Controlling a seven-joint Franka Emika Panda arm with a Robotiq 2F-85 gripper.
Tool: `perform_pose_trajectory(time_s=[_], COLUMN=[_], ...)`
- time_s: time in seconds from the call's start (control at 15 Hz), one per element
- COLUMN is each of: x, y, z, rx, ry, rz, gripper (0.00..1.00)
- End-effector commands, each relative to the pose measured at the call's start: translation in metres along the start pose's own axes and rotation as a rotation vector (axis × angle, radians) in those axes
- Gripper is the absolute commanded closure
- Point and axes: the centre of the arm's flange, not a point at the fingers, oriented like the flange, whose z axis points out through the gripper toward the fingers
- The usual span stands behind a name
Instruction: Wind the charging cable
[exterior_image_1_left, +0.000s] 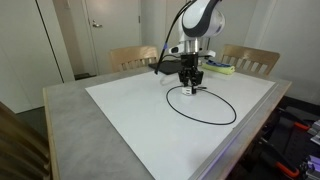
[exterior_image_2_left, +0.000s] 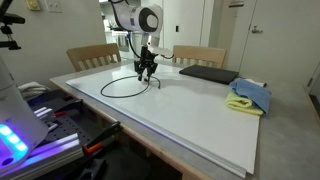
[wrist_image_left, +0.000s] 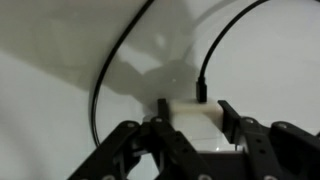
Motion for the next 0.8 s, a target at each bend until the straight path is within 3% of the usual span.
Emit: perform_pose_trajectory(time_s=[0.0,0.2,0.4,0.73], x=[0.011,0.026,0.034,0.034], y=[-0.005,-0.008,-0.014,-0.013], z=[-0.001,0.002,0.009,0.011], rx=[-0.055,-0.084,-0.065,-0.053], ry=[-0.068,-0.082,-0.076,-0.074], rz=[-0.177,-0.272,-0.331,-0.360], gripper=[0.73,0.73,0.73,0.73])
